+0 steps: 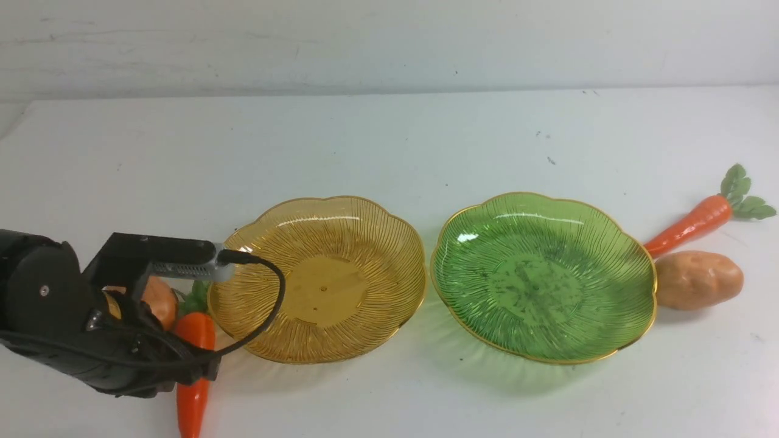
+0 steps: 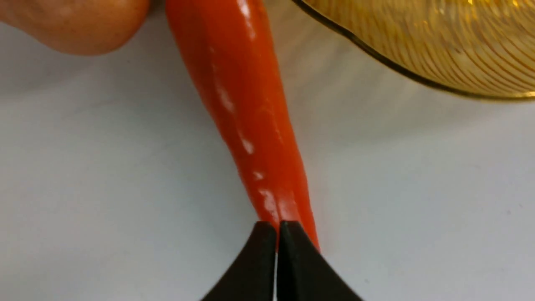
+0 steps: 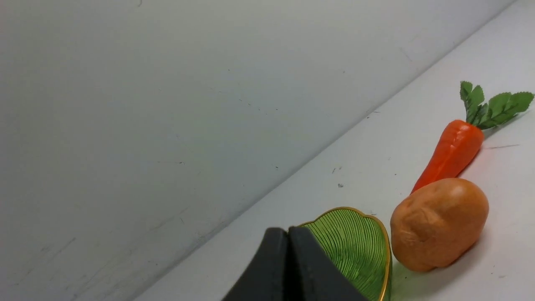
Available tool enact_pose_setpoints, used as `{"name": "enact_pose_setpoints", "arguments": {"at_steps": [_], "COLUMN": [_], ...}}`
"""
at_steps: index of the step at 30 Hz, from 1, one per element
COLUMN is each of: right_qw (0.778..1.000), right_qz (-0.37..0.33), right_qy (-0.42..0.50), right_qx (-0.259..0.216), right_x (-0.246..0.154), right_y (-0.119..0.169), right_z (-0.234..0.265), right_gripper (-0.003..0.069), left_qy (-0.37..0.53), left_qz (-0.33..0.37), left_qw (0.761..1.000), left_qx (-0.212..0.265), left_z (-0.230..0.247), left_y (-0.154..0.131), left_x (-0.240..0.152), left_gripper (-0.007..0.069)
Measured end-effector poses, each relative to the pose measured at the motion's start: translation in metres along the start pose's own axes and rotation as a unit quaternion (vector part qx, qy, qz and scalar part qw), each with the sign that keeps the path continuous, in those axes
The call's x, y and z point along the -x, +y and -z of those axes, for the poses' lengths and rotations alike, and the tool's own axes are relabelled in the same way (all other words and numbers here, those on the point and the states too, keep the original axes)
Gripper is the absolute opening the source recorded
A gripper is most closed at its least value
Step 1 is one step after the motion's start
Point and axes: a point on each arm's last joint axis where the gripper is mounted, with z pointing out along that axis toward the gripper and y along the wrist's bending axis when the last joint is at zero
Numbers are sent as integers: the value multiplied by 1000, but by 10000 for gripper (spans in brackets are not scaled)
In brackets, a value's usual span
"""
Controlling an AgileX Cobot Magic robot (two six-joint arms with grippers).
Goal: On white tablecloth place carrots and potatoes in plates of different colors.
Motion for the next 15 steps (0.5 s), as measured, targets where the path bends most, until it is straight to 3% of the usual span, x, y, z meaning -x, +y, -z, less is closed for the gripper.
{"name": "enact_pose_setpoints", "arguments": {"at_steps": [3,8,10,11,15], "right_qw": [1000,996,992,989,955], "right_qz": [-13,20,65,82,176], "right_qy": [5,81,103,114,236], "right_qx": [0,14,34,37,18], "right_x": [-1,0,20,27,64], "right_y": [0,16,41,49,92], "right_z": [0,5,9,9,-5], "right_gripper": [-15,-15,-15,-15,-15], "left_qy": [2,17,20,22,24], "left_qz": [4,5,8,9,16], "left_qw": [1000,1000,1000,1000,1000], "left_qx": [9,11,10,10,11], "left_z": [-9,-23,-26,-27,-36], "left_y": [1,2,1,1,1], "left_x": [3,5,5,5,8], "left_gripper": [9,122,209,290,510]}}
